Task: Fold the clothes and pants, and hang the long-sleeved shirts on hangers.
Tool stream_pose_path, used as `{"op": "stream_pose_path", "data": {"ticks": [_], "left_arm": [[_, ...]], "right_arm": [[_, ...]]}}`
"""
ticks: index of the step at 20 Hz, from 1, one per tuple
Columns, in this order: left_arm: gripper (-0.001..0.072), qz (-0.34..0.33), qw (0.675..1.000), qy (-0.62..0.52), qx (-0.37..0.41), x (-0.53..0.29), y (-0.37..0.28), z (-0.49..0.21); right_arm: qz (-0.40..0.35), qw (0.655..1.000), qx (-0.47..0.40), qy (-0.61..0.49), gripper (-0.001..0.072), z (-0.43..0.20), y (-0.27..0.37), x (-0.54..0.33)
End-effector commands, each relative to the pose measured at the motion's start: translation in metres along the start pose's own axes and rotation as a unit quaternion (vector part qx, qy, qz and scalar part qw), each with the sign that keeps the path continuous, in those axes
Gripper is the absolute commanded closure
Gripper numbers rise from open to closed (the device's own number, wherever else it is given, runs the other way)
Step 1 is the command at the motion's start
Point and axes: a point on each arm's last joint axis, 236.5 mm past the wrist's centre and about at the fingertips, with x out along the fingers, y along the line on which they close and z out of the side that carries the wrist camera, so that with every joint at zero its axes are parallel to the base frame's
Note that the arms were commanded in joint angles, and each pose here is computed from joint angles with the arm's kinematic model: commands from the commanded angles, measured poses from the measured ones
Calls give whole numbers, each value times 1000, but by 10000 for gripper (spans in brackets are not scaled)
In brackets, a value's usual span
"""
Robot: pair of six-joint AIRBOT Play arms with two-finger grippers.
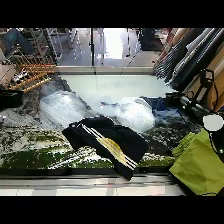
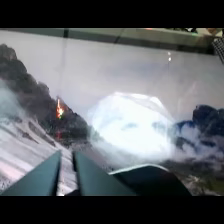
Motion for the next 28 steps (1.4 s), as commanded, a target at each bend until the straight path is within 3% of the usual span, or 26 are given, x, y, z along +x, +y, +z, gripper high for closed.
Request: {"op": "stream_pose_path", "data": {"ticks": [1,4,5,6,7,10,12,14,18,21,23,25,26,27,28], "left_arm": [[-5,6,1000,-2,-7,12,8,0],[77,-23,985,172,-11,32,7,-86],[75,-37,969,242,-27,35,7,-123],[60,-62,951,300,-33,39,6,-159],[60,-98,937,335,-31,45,1,-186],[58,-177,918,354,28,71,-6,-224],[58,-206,903,359,117,86,-1,-244],[57,-241,882,356,193,98,-2,-261],[8,-241,872,314,287,139,-6,-271],[15,-272,848,316,329,150,-24,-293],[104,-283,837,319,341,156,-31,-305],[367,-283,836,324,341,161,-32,-313],[560,-285,835,326,340,162,-32,-316],[696,-286,835,328,337,161,-33,-316],[696,-285,838,325,333,161,-34,-313]], "right_arm": [[15,999,37,-21,690,13,9,-7],[23,999,32,22,694,-5,13,-13],[34,995,45,80,601,-32,14,-17],[47,985,60,154,431,-67,17,-24],[70,967,49,239,325,-110,25,-37],[222,880,9,420,318,-221,81,-96],[273,840,6,468,308,-271,115,-115],[279,825,-68,488,67,-318,133,-120],[240,838,-208,443,65,-344,152,-102],[223,813,-256,473,54,-375,149,-103],[221,802,-262,488,51,-397,152,-96],[213,792,-251,514,37,-417,151,-89],[207,786,-255,524,141,-423,149,-85],[198,784,-253,531,372,-424,148,-81],[180,788,-258,530,710,-417,145,-75]]}}
